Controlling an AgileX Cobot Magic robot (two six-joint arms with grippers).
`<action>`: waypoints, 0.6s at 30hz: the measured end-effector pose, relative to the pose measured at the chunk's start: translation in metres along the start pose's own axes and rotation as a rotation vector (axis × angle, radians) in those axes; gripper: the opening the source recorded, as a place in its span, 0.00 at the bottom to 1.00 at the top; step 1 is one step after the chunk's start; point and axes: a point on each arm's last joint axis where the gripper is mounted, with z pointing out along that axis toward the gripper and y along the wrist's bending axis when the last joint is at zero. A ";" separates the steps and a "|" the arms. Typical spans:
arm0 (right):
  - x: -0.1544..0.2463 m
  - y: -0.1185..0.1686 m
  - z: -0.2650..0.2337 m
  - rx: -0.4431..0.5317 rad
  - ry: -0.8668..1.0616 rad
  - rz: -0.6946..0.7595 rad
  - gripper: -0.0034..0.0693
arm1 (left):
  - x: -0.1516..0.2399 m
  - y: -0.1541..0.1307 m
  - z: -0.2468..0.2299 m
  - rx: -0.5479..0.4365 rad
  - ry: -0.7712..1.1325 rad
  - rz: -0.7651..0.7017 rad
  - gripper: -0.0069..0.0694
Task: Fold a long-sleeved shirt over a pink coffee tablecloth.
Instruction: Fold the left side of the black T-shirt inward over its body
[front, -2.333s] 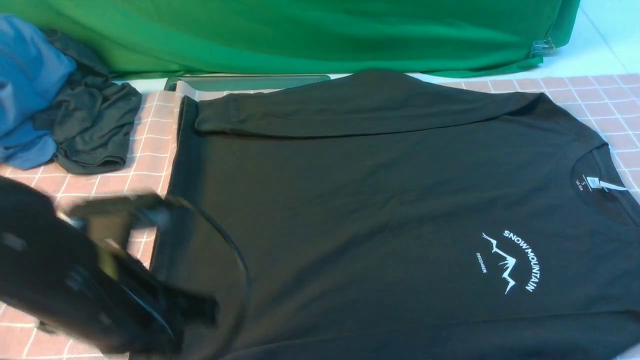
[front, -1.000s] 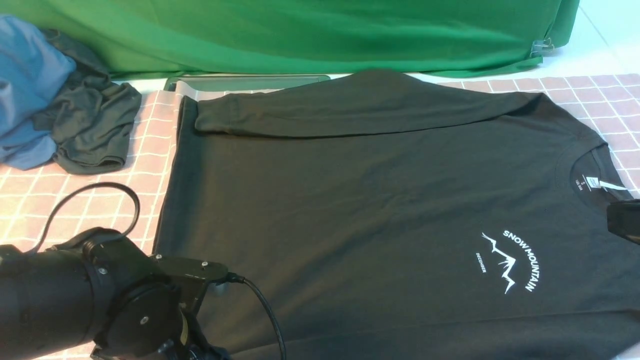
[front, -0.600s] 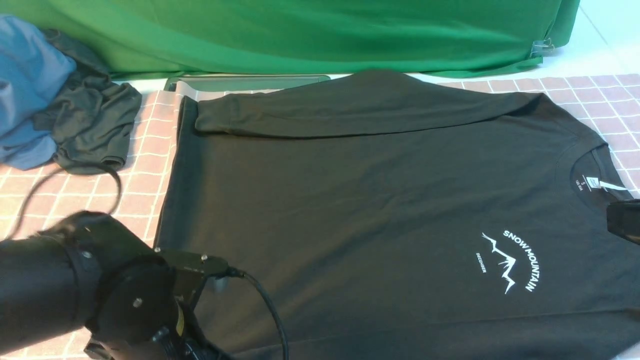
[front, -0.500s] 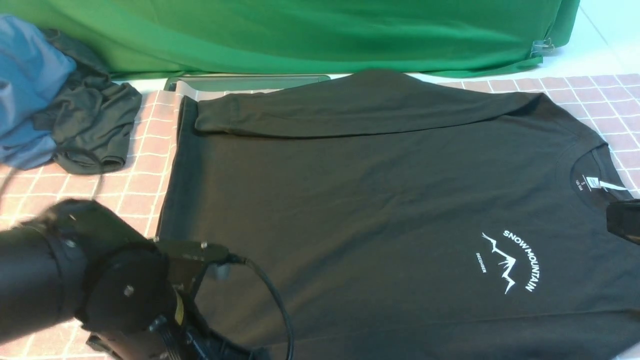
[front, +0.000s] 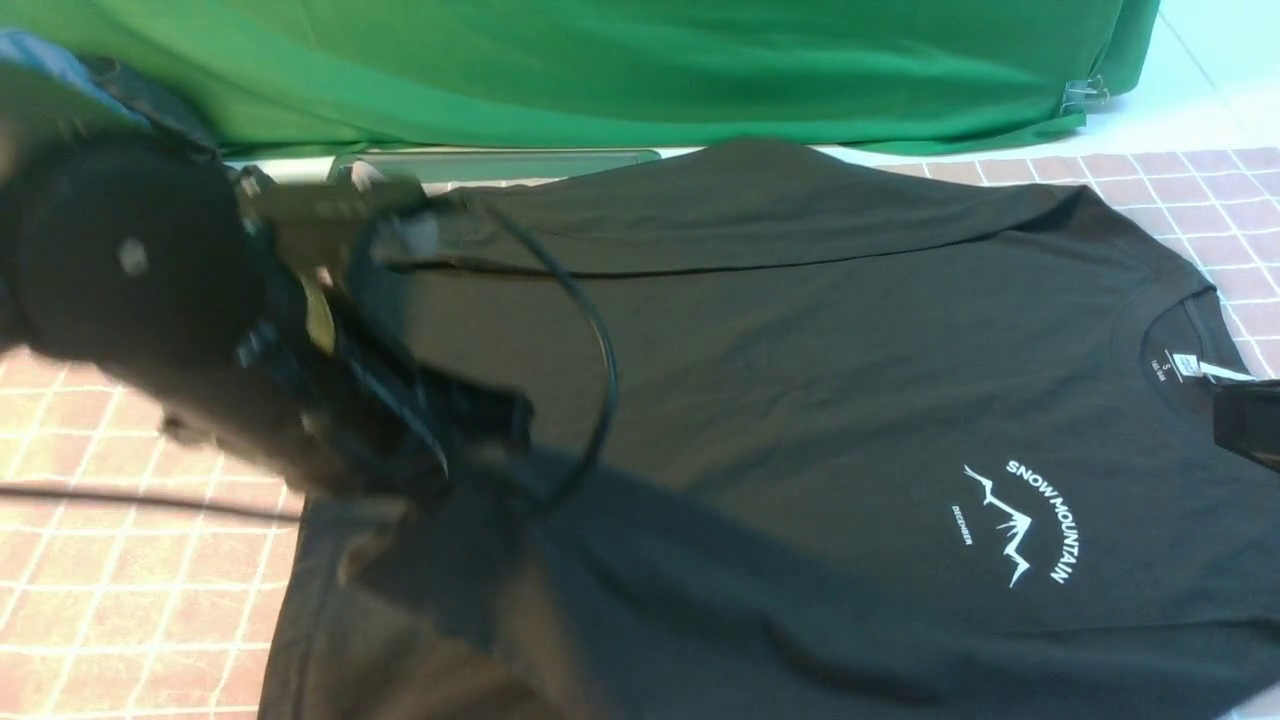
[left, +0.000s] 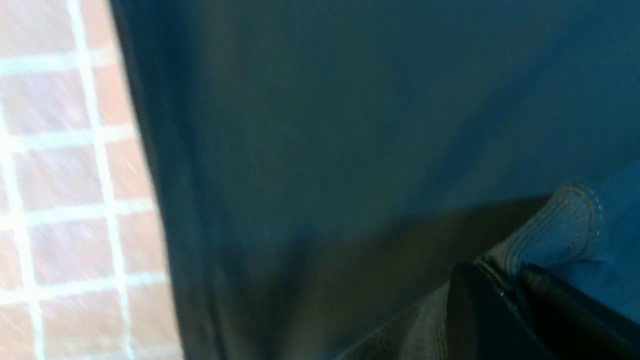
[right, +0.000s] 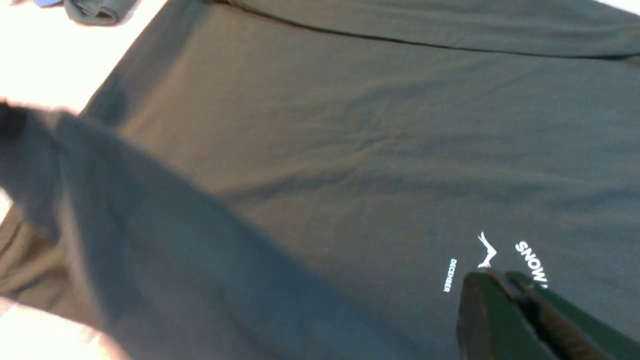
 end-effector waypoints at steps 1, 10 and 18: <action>0.000 0.000 0.000 0.000 -0.001 0.000 0.11 | -0.002 0.002 0.000 -0.001 -0.006 -0.003 0.13; -0.001 0.000 0.000 0.001 -0.016 0.002 0.11 | -0.038 0.031 0.016 -0.030 -0.145 0.023 0.13; -0.002 0.000 0.000 0.000 -0.017 0.004 0.12 | -0.057 0.041 0.040 -0.056 -0.215 0.043 0.13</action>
